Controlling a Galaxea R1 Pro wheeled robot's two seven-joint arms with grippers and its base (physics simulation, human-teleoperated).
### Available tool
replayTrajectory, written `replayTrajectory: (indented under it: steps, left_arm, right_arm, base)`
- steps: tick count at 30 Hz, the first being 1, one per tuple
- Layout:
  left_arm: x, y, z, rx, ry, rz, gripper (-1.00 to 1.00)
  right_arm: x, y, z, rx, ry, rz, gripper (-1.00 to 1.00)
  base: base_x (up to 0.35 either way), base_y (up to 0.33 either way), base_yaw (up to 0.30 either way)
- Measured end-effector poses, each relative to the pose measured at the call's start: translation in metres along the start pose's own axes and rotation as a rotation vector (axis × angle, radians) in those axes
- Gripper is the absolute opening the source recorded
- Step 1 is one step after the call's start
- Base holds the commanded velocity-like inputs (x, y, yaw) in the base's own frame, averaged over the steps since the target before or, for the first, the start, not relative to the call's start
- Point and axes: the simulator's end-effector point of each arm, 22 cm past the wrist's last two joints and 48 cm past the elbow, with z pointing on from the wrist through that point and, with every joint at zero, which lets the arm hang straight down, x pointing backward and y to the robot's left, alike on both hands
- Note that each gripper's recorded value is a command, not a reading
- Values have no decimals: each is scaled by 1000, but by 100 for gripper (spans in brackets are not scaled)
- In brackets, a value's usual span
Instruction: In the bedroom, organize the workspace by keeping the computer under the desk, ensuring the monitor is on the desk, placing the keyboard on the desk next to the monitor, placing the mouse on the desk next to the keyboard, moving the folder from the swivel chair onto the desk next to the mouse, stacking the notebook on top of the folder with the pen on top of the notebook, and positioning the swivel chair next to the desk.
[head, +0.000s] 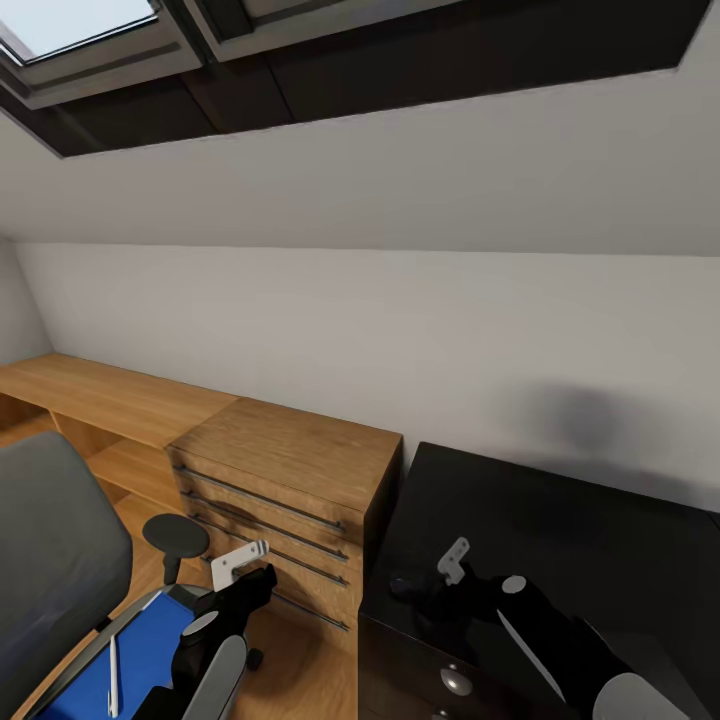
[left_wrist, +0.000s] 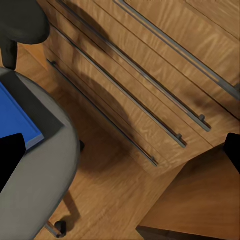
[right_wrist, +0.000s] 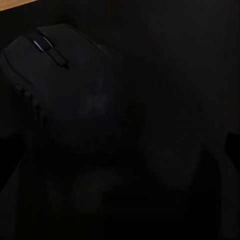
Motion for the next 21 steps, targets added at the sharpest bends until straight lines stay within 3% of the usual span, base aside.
replayTrajectory:
  steps: [17, 21]
  left_arm:
    - [0, 0, 0, 1, 1, -1, 100]
    - [-2, -6, -8, 20, -11, -4, 100]
  right_arm:
    - [-1, -1, 0, 1, -3, -2, 100]
    - [-1, -1, 0, 1, -2, -3, 100]
  base:
    - [0, 0, 0]
    - [0, 0, 0]
